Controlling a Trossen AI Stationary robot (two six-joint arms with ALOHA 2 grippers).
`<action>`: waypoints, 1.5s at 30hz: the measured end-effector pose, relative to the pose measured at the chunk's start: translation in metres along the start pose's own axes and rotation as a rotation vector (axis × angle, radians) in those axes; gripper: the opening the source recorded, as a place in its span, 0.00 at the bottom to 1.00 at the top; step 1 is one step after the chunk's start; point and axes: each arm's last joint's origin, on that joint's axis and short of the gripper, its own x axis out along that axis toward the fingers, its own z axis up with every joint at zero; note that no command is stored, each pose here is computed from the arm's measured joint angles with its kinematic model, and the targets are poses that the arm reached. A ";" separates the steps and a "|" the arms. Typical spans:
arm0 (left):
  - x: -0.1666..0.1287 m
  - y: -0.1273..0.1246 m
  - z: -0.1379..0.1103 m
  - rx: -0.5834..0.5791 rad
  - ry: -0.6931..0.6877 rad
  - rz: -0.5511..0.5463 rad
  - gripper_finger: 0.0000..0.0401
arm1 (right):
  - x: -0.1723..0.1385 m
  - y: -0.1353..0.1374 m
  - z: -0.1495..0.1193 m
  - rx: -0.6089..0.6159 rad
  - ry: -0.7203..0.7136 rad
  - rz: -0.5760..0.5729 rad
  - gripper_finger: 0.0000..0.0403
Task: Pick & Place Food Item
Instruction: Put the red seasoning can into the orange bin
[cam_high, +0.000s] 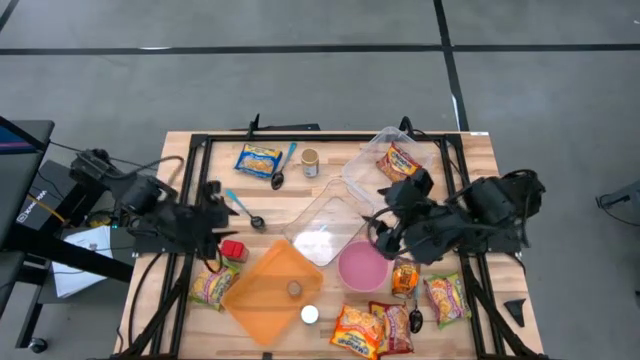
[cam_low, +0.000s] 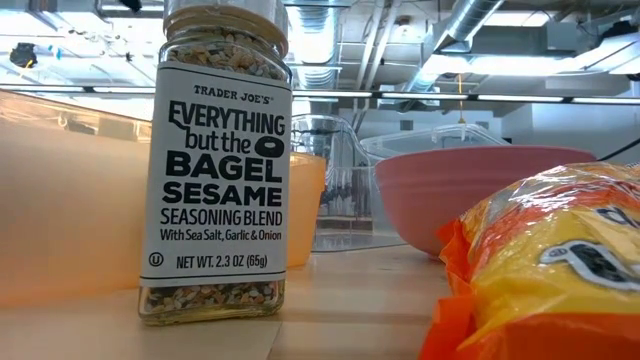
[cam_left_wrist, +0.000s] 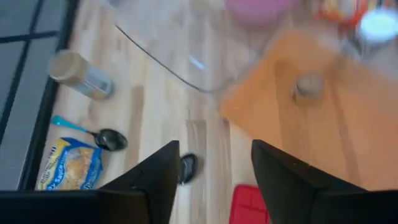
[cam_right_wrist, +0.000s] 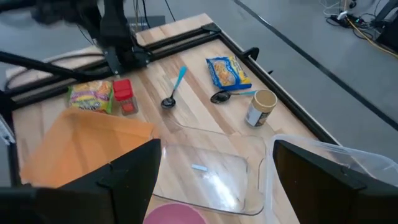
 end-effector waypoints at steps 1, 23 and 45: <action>0.006 -0.004 0.002 0.020 0.034 -0.009 0.54 | -0.003 -0.004 0.001 0.009 -0.006 0.005 0.76; 0.115 -0.042 -0.079 0.150 0.482 -0.184 0.75 | -0.021 -0.024 0.007 0.003 -0.036 0.033 0.76; 0.124 -0.039 -0.081 0.128 0.506 -0.163 0.56 | -0.021 -0.025 0.007 0.008 -0.042 0.028 0.76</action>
